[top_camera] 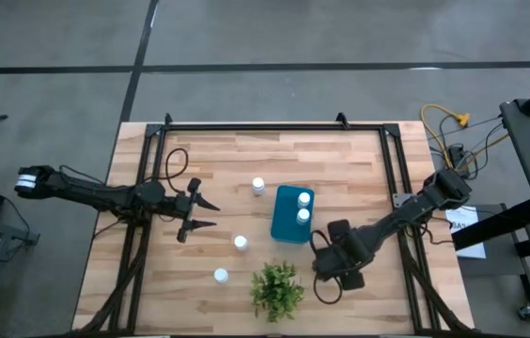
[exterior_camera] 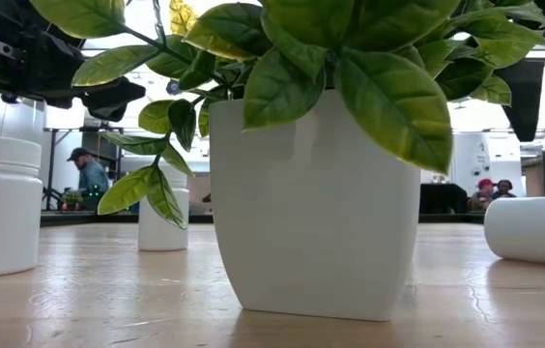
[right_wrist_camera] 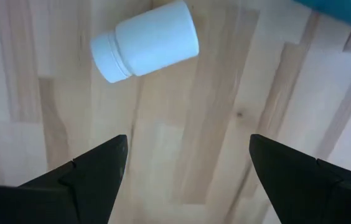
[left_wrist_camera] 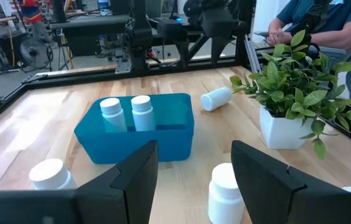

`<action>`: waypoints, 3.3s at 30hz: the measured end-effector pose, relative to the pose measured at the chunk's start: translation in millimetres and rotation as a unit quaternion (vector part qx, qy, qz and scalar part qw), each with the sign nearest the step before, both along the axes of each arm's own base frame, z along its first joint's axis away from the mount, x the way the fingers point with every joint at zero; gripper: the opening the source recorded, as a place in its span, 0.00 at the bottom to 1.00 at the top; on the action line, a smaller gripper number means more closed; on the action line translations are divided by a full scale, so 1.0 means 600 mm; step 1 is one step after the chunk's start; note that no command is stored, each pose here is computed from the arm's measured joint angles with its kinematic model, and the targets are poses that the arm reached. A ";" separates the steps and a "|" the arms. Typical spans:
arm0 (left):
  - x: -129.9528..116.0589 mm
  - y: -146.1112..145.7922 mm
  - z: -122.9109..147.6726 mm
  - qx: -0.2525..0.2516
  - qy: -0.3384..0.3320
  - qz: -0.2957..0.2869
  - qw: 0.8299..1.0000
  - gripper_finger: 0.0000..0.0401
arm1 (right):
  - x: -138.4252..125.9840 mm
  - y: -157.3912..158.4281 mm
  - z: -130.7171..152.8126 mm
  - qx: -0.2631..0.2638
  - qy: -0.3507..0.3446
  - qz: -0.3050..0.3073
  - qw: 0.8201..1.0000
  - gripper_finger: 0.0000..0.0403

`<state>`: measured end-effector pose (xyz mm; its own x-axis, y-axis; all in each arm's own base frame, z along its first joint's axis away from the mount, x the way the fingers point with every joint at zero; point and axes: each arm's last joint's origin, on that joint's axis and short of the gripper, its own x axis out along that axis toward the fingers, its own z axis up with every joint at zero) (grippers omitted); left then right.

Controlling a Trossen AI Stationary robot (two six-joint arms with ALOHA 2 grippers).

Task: Pick and place pill bottles into a basket
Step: Put the white pill bottle into the blue bin

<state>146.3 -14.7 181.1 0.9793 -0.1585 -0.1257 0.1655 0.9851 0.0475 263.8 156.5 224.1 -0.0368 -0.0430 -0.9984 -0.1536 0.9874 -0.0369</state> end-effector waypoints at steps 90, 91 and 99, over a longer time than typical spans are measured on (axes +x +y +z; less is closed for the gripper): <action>-0.001 0.001 0.011 -0.015 -0.022 0.007 1.000 0.47 | 0.016 0.065 -0.044 -0.045 -0.025 0.736 0.675 0.81; -0.001 0.001 0.011 -0.015 -0.022 0.007 1.000 0.47 | 0.016 0.065 -0.044 -0.046 -0.026 0.738 0.672 0.81; -0.002 0.001 0.010 -0.015 -0.022 0.007 1.000 0.47 | 0.018 0.067 -0.049 -0.045 -0.036 0.744 0.666 0.81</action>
